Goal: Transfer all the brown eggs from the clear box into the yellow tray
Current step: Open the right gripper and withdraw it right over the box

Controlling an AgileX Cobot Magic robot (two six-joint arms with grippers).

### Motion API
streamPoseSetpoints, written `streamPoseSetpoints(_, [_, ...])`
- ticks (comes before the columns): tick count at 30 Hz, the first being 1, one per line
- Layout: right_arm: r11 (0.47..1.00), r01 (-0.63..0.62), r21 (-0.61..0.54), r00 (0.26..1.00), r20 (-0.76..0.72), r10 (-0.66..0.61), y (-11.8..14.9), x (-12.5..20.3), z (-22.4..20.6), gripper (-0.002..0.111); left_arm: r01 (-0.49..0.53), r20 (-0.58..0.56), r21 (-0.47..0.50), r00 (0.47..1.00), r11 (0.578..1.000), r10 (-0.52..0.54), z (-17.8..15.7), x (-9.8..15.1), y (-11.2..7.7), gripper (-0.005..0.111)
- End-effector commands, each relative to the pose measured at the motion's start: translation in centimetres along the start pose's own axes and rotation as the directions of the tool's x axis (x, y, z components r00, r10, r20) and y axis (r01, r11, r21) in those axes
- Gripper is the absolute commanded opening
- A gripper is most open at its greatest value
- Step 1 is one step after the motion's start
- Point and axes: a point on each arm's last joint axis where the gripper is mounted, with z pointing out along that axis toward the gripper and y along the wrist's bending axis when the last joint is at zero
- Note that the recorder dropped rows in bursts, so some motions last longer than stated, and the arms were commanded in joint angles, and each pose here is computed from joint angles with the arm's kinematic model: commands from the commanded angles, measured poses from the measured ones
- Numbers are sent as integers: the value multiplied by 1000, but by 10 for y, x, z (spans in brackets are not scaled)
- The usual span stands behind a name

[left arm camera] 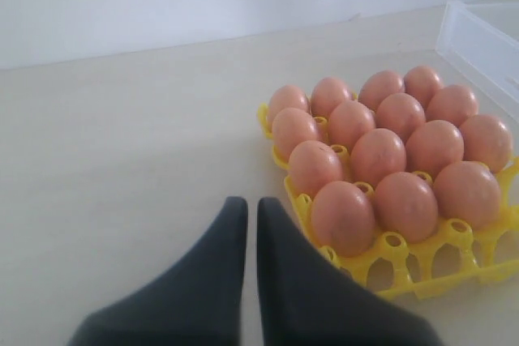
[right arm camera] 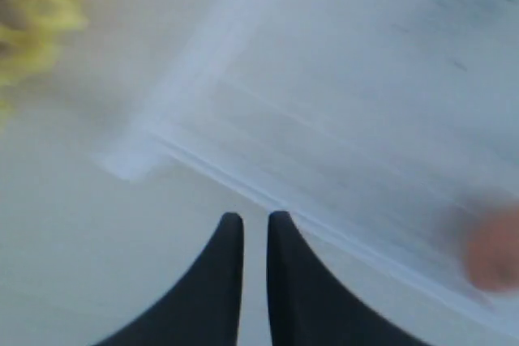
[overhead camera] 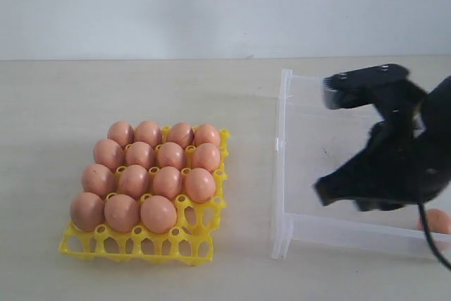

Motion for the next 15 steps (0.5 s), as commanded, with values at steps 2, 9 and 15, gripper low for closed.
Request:
streamPoseSetpoints(2, [937,-99,334,988,-82,133,-49,2,-17,3,5,4,4,1000,1000,-5,0,0,0,4])
streamPoseSetpoints(9, [909,-266,321,959,-3,282,-51,-1,-16,38,-1,5,25,1000,1000,1,0,0,-1,4])
streamPoseSetpoints(15, [871,-386,303,917,23,398,-50,-7,0,38,-16,9,77,1000,997,15,0,0,-4,4])
